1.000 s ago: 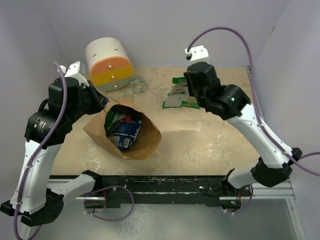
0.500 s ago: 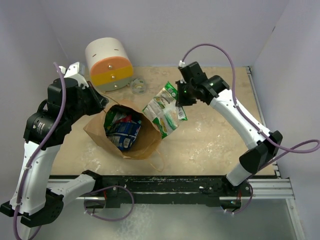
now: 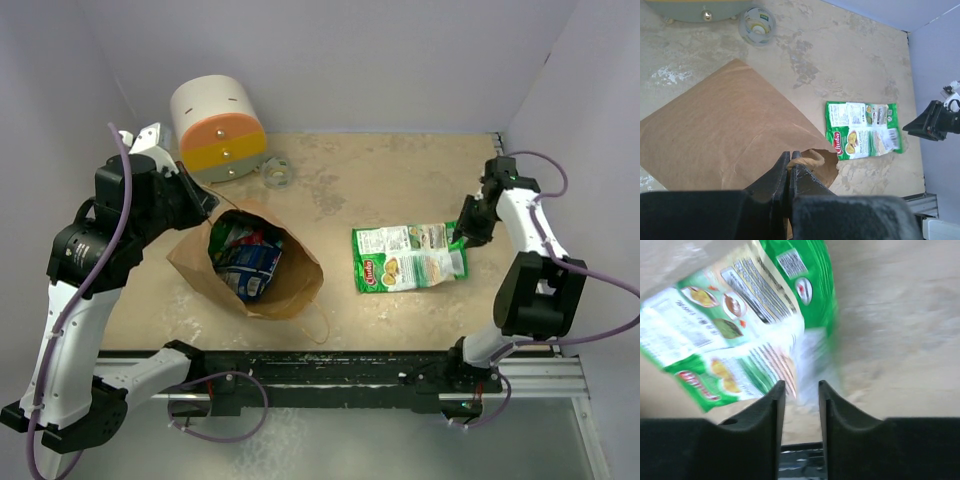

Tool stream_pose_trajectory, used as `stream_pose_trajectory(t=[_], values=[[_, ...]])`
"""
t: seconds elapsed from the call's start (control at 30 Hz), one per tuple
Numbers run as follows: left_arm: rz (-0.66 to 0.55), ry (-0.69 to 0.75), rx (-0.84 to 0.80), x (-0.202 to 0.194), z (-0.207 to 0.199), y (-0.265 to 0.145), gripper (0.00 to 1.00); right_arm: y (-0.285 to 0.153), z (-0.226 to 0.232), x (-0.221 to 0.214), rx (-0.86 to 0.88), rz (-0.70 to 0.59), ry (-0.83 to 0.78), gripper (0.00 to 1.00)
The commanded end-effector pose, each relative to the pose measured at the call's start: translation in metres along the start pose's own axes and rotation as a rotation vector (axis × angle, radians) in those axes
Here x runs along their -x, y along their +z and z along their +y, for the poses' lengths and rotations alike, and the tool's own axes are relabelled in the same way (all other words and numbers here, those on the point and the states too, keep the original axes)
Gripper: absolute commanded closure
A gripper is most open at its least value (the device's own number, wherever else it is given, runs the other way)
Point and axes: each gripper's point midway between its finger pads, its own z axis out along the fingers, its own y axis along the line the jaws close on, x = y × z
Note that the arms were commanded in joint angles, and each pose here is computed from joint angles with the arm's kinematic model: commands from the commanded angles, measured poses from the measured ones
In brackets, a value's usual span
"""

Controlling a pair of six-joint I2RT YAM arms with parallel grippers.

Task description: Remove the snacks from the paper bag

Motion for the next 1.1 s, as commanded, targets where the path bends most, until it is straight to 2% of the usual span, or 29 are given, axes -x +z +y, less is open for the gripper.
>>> stream_pose_trajectory(t=[0.0, 0.03, 0.1, 0.17, 0.2, 0.3, 0.37, 0.53, 0.67, 0.77, 0.93, 1.07], values=[[-0.057, 0.022, -0.056, 0.017, -0.012, -0.013, 1.0, -0.002, -0.057, 0.017, -0.209, -0.071, 0.0, 0.5], [-0.054, 0.022, -0.058, 0.017, -0.013, -0.013, 1.0, -0.007, -0.061, 0.021, -0.236, -0.092, 0.015, 0.39], [-0.043, 0.024, -0.063, 0.015, -0.014, -0.012, 1.0, -0.031, -0.059, 0.035, -0.232, -0.2, 0.049, 0.27], [-0.036, 0.025, -0.062, 0.013, -0.013, -0.009, 1.0, -0.059, -0.032, 0.053, -0.085, -0.351, 0.027, 0.22], [-0.031, 0.021, -0.061, 0.011, -0.013, -0.008, 1.0, -0.069, -0.008, 0.052, 0.034, -0.382, -0.005, 0.22], [-0.025, 0.018, -0.066, 0.01, -0.014, -0.005, 1.0, -0.096, 0.071, 0.035, 0.408, -0.414, -0.06, 0.23], [-0.03, 0.015, -0.059, 0.01, -0.013, -0.005, 1.0, -0.105, 0.109, 0.015, 0.533, -0.395, -0.086, 0.24], [-0.026, 0.012, -0.05, 0.009, -0.01, -0.005, 1.0, -0.135, 0.176, -0.036, 0.678, -0.373, -0.21, 0.25], [-0.002, 0.009, -0.048, 0.002, -0.009, -0.004, 1.0, -0.161, 0.202, -0.064, 0.782, -0.39, -0.296, 0.26], [0.02, -0.005, -0.045, -0.004, -0.008, -0.002, 1.0, -0.184, 0.232, -0.093, 0.89, -0.391, -0.44, 0.28], [0.049, -0.012, -0.078, -0.009, -0.014, -0.002, 1.0, -0.238, 0.29, -0.155, 1.098, -0.604, -0.712, 0.31], [0.052, -0.011, -0.089, -0.013, -0.012, -0.008, 1.0, -0.246, 0.334, -0.213, 1.203, -0.671, -0.866, 0.34]])
